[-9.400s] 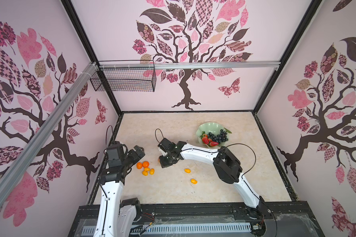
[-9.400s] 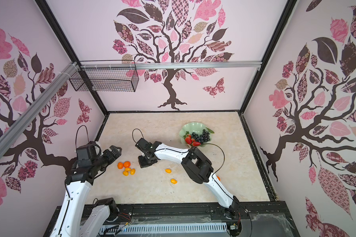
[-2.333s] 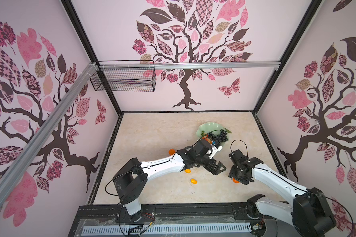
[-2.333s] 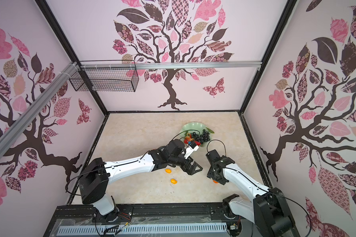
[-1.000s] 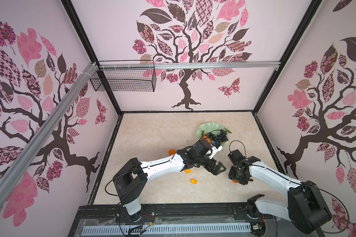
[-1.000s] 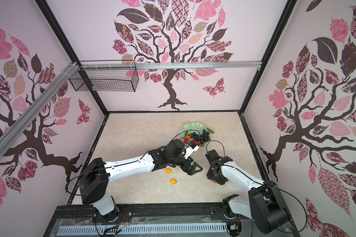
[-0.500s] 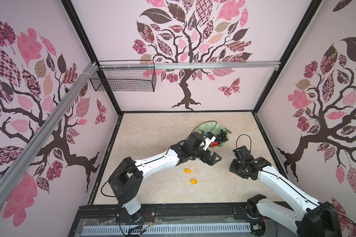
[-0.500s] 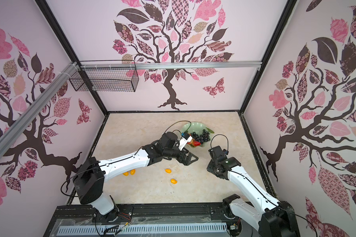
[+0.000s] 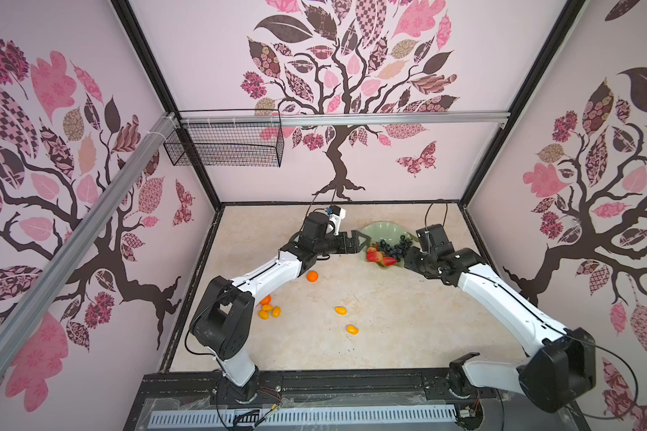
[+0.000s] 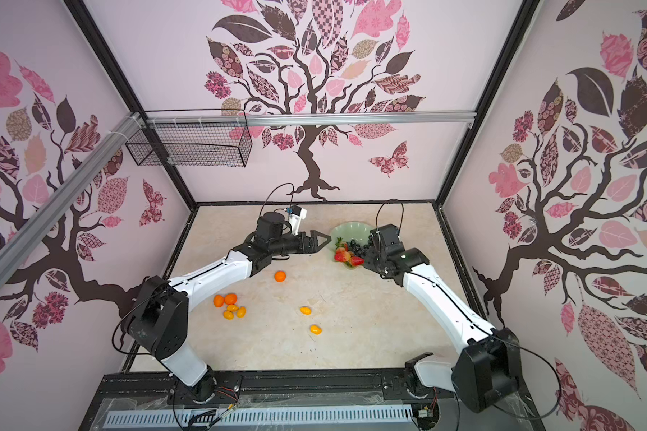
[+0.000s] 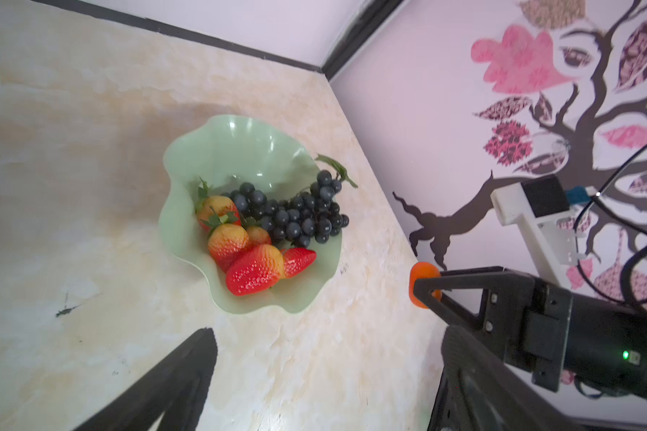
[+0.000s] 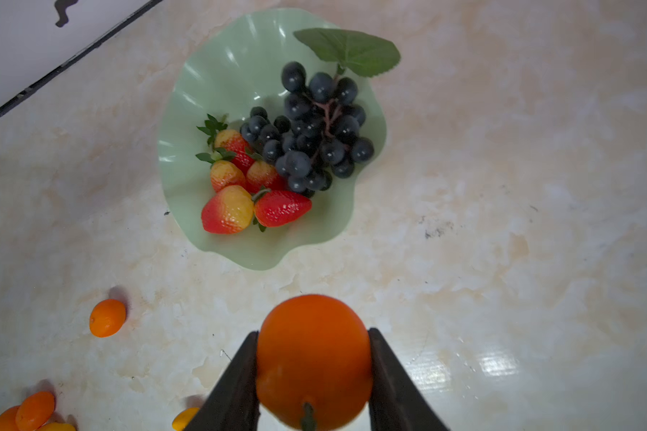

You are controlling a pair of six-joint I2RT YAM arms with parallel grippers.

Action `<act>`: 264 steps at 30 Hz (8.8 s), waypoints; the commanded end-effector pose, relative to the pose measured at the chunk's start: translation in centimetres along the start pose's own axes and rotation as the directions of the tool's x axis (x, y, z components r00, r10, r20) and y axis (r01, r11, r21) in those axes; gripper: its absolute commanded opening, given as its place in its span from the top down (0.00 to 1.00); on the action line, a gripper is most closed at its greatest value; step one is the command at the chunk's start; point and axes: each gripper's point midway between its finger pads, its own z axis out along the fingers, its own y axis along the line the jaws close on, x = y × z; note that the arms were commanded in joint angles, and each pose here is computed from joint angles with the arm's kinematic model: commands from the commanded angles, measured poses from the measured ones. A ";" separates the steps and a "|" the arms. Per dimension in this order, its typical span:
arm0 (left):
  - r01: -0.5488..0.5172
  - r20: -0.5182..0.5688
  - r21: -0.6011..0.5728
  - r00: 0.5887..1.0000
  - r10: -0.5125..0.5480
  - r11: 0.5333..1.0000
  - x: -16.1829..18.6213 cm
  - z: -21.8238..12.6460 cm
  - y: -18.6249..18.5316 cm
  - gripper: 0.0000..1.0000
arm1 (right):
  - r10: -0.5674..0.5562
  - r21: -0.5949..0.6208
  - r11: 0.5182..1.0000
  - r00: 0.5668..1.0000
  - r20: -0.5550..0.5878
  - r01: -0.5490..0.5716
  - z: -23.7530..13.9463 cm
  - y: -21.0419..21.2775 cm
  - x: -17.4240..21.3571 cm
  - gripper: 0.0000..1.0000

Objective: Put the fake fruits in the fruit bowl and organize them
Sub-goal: 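Lift the tangerine with the right gripper and carry it over the bowl, then lower the tangerine into the bowl and open the right gripper, then move the right gripper to the tangerine near the kumquats while the left gripper draws back, then lower the right gripper and close it on the small tangerine, then carry the tangerine over the bowl with the right gripper while the left gripper follows, then lower the tangerine into the bowl and open the right gripper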

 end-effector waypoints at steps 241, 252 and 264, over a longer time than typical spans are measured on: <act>0.304 0.138 -0.150 0.949 -0.285 0.941 -3.4 1.9 6.0 0.02 | -0.271 0.156 0.943 0.951 -0.150 0.294 18.6 6.0 -8.5 0.64; 0.281 0.072 -0.181 0.960 -0.272 0.943 -0.7 3.6 5.1 0.02 | -0.270 0.188 0.932 0.940 -0.211 0.310 21.4 4.8 -7.4 0.62; 0.276 0.060 -0.190 0.961 -0.270 0.942 -0.6 3.7 5.0 0.02 | -0.283 0.188 0.929 0.938 -0.199 0.320 20.8 5.0 -8.4 0.48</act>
